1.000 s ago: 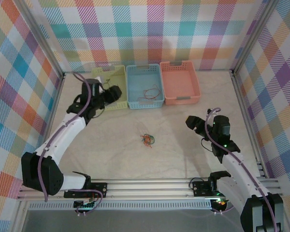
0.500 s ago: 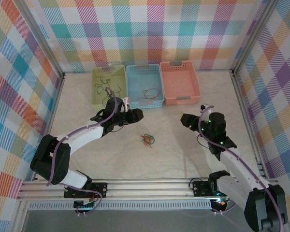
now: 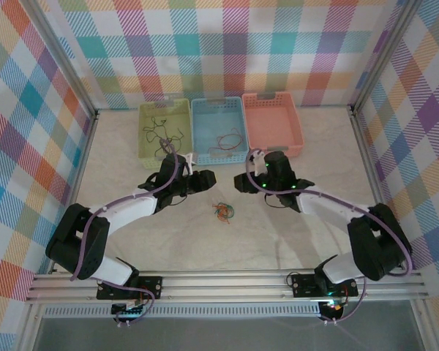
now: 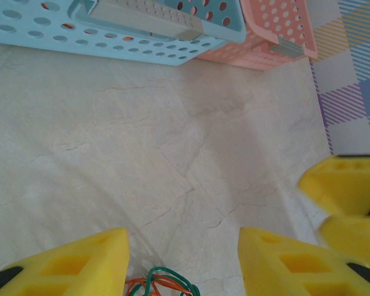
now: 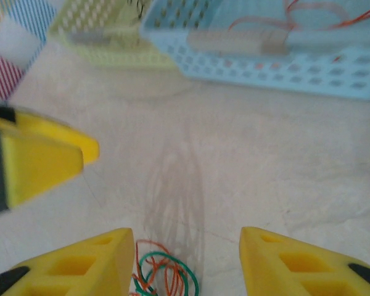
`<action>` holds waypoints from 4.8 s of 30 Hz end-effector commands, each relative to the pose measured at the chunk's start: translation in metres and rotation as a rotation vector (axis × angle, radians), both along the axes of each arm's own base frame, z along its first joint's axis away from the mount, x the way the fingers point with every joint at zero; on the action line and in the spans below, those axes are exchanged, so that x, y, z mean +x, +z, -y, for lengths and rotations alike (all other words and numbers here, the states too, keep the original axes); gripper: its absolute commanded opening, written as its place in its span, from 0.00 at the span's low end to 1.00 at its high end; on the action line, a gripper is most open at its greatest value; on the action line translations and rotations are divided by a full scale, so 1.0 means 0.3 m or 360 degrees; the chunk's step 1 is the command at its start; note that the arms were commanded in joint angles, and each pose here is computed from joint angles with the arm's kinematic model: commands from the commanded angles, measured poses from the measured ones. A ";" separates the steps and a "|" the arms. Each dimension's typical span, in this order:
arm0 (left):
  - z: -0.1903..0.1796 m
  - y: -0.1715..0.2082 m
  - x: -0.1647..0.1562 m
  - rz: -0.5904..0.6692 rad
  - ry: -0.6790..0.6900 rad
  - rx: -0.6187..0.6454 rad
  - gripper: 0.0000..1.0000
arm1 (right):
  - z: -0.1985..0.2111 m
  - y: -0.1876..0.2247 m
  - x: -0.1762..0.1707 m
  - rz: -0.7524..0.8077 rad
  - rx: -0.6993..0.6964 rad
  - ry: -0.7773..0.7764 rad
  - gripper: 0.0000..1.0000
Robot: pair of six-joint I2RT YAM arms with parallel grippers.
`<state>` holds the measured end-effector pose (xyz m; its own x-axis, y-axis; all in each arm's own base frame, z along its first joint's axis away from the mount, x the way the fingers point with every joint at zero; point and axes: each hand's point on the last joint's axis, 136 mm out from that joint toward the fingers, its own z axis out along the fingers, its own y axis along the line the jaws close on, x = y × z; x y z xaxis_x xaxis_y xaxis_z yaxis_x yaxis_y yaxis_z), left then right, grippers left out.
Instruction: Untangle the cables
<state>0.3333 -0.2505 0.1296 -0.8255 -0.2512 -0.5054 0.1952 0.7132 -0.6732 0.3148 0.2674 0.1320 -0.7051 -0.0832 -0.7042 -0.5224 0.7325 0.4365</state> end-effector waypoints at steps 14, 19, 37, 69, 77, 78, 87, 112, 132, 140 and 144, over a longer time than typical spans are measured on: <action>-0.035 0.032 0.007 0.0074 0.0082 0.0062 0.49 | -0.158 -0.144 -0.140 0.0186 -0.0330 0.0616 0.47; -0.037 0.030 0.006 0.0072 0.0084 0.0070 0.49 | -0.180 -0.171 -0.159 0.0160 -0.0367 0.0683 0.48; -0.039 0.034 0.005 0.0076 0.0083 0.0081 0.49 | -0.153 -0.229 -0.132 0.0077 -0.0511 0.0613 0.39; 0.183 -0.007 -0.062 -0.0148 -0.0315 -0.0140 0.53 | -0.022 0.002 -0.064 0.0546 -0.0271 0.0205 0.00; 0.229 -0.030 -0.084 -0.0204 -0.0389 -0.0123 0.50 | -0.018 0.005 -0.062 0.0545 -0.0253 0.0193 0.00; 0.228 -0.037 -0.085 -0.0212 -0.0387 -0.0109 0.48 | -0.017 0.008 -0.061 0.0547 -0.0248 0.0191 0.00; 0.242 -0.075 -0.087 -0.0252 -0.0398 -0.0063 0.00 | -0.016 0.029 -0.069 0.0565 -0.0205 0.0190 0.00; 0.009 -0.048 -0.022 -0.0124 -0.0009 0.0349 0.00 | 0.608 0.117 0.039 0.0463 -0.0095 -0.1145 0.00; -0.349 0.071 0.005 0.0049 0.0625 0.0357 0.00 | 0.905 0.045 -0.040 0.0242 -0.0342 -0.1822 0.00; -0.426 0.102 -0.005 0.0087 0.0762 0.0392 0.00 | 0.957 0.030 -0.068 0.0191 -0.0360 -0.1961 0.00; -0.429 0.103 -0.003 0.0092 0.0757 0.0391 0.00 | 0.965 0.034 -0.071 0.0208 -0.0319 -0.1979 0.00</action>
<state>0.3333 -0.1317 0.1600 -0.6364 -0.4459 -0.6294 -0.1284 0.8658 -0.4836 0.2929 -0.0156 0.1277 -0.3724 0.4462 -0.8138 0.5101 0.8309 0.2222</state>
